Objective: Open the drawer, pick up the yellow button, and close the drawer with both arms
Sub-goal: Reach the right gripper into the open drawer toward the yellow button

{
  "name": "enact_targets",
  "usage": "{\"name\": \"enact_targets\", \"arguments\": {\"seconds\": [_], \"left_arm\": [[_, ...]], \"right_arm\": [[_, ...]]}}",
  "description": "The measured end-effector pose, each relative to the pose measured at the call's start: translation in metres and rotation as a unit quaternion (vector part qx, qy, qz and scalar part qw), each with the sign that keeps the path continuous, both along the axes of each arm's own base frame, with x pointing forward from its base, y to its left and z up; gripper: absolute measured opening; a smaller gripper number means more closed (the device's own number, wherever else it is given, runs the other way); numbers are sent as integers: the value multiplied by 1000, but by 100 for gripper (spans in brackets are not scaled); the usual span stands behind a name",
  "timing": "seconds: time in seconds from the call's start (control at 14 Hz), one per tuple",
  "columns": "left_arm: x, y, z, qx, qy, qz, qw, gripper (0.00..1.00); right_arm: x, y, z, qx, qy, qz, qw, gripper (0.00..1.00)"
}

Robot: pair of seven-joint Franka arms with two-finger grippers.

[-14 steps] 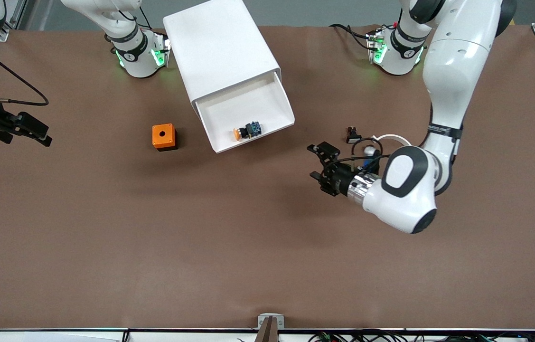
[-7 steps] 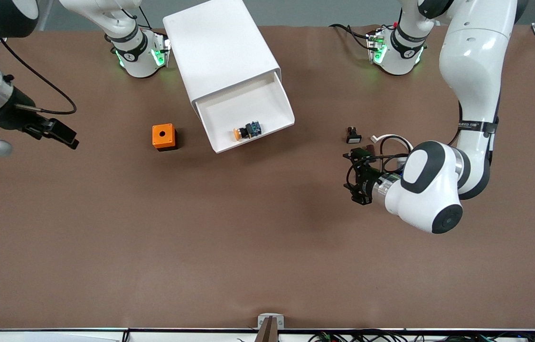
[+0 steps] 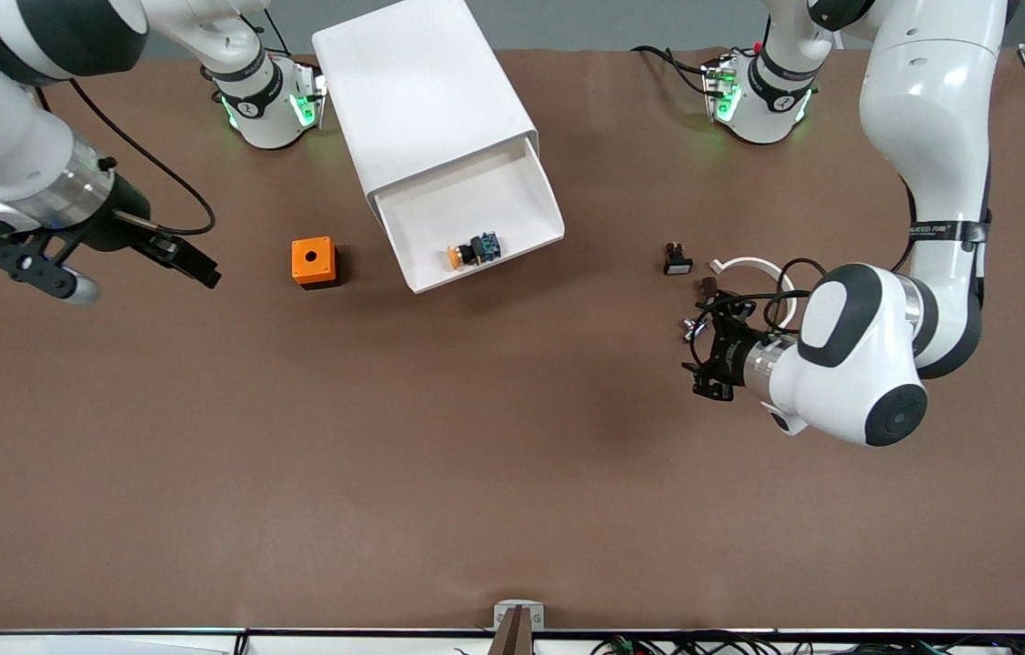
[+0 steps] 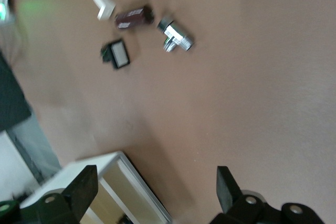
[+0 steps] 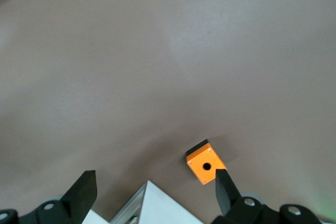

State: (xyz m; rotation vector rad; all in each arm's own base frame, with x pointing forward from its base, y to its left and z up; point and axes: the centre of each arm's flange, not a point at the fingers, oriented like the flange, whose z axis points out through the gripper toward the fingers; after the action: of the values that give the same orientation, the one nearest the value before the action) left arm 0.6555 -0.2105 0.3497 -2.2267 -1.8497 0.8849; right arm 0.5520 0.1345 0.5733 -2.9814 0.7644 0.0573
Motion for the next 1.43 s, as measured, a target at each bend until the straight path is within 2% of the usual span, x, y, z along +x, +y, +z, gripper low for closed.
{"name": "enact_targets", "arguments": {"seconds": [0.21, 0.5, 0.79, 1.43], "left_arm": [[4, 17, 8, -11, -33, -58, 998, 100], [4, 20, 7, -32, -51, -120, 991, 100], [4, 20, 14, -65, -73, -178, 979, 100], [1, -13, 10, -69, -98, -204, 972, 100]], "right_arm": [[-1, 37, -9, 8, -2, -32, 999, 100], [1, 67, -18, 26, -2, -78, 997, 100], [0, 99, -29, 34, -5, -121, 992, 100], [-11, 173, -69, 37, 10, -185, 982, 100]]}}
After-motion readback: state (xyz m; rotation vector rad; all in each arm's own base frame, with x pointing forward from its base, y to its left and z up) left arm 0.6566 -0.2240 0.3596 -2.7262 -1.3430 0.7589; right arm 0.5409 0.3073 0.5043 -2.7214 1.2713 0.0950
